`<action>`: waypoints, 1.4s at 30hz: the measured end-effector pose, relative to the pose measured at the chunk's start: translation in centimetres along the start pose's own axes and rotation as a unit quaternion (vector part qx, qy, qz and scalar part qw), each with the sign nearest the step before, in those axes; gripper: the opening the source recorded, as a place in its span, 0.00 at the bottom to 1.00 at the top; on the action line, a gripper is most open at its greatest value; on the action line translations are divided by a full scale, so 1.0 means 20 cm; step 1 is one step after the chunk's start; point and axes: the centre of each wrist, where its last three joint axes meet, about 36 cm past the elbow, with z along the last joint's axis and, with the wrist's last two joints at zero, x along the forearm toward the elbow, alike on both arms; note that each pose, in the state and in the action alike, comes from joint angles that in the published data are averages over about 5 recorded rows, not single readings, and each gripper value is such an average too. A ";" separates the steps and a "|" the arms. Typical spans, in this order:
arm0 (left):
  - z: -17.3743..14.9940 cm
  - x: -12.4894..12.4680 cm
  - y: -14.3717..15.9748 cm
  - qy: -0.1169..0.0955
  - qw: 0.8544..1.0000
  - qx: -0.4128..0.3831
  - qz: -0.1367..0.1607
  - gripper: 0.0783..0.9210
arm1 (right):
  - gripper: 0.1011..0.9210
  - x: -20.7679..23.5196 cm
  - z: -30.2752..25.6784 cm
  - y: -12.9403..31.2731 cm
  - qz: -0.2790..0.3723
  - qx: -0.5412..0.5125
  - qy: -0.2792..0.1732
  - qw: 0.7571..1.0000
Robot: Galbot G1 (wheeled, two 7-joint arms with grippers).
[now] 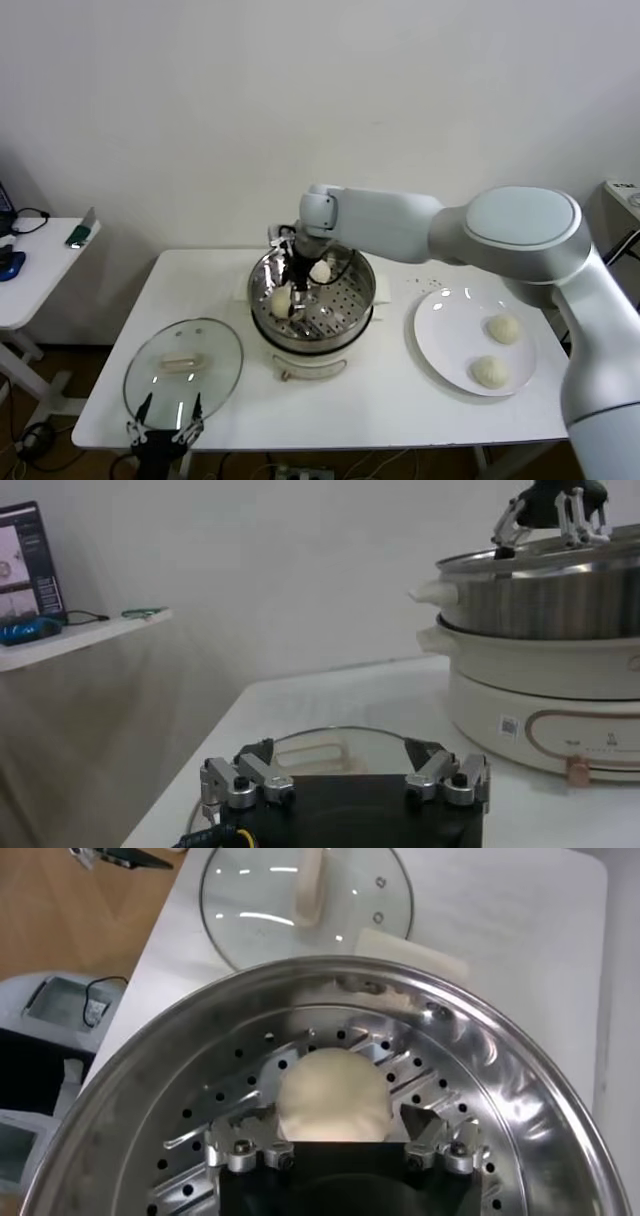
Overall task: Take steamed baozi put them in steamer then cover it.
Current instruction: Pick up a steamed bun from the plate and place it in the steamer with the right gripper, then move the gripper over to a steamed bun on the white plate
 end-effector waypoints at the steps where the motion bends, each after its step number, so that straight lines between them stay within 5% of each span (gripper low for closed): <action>1: 0.00 0.00 0.00 0.000 1.000 0.000 0.000 0.88 | 0.88 0.02 0.01 0.00 0.001 0.000 0.000 1.000; 11: 0.00 0.00 0.00 0.001 1.000 0.000 -0.001 0.88 | 0.88 0.38 0.21 0.03 0.012 -0.005 0.012 1.000; 22: 0.00 0.00 0.00 0.004 1.000 -0.001 -0.003 0.88 | 0.88 0.68 0.73 0.28 0.021 -0.045 0.043 0.998; 42: 0.01 0.04 0.01 0.014 1.000 -0.010 -0.010 0.88 | 0.88 0.40 1.65 0.87 -0.020 -0.092 0.128 0.987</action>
